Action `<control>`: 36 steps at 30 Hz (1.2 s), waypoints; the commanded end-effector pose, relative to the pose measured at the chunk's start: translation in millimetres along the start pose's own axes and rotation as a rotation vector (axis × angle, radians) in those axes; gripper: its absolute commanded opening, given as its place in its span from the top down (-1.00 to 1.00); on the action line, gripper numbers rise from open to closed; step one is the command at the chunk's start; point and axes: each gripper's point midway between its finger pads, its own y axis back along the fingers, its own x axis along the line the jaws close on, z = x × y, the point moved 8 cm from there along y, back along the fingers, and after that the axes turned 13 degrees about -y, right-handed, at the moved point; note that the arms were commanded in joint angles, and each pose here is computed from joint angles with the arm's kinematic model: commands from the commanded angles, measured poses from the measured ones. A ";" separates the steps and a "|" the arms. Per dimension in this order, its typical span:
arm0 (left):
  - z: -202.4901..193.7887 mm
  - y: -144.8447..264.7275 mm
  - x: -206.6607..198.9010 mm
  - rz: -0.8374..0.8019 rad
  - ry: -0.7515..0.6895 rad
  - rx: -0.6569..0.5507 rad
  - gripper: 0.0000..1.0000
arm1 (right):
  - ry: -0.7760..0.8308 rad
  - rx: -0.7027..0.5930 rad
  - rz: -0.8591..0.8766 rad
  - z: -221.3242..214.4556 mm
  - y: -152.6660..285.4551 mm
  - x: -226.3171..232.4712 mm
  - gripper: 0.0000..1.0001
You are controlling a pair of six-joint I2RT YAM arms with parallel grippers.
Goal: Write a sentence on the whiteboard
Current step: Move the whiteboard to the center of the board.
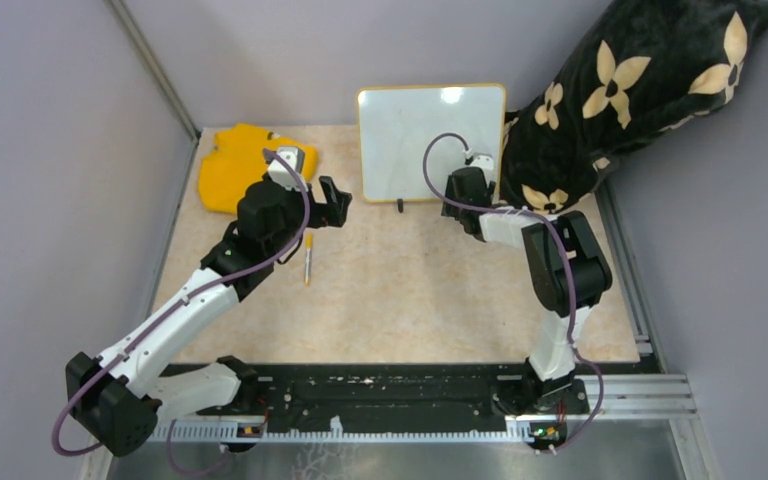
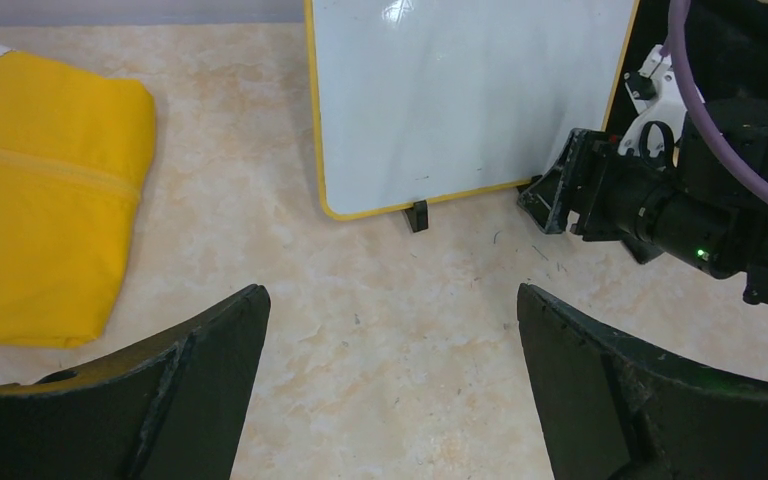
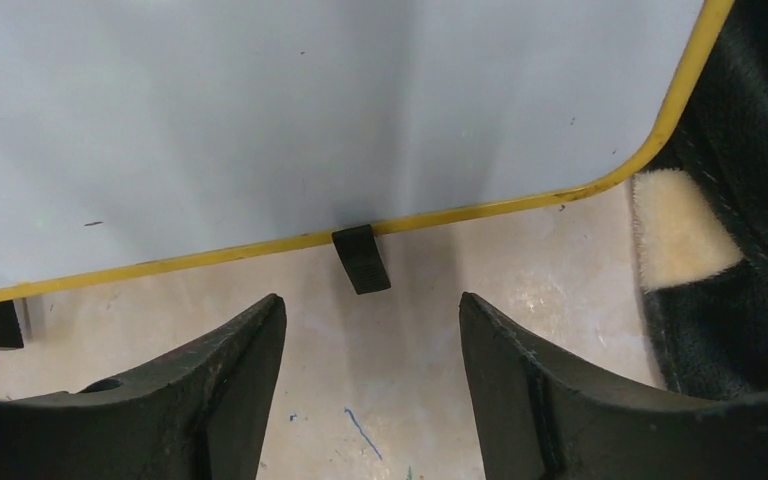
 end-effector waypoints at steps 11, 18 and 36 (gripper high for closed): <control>1.9 0.1 -4.8 -0.034 0.004 -0.025 -0.98 | 0.004 -0.063 0.036 21.4 -22.7 15.7 0.02; 0.4 -1.3 -5.4 -0.039 0.004 -0.019 -0.98 | 0.016 -0.059 0.034 17.6 -27.3 14.2 0.15; -1.6 -3.2 -6.5 -0.046 0.001 -0.010 -0.98 | 0.051 -0.054 0.041 12.8 -32.3 12.6 0.50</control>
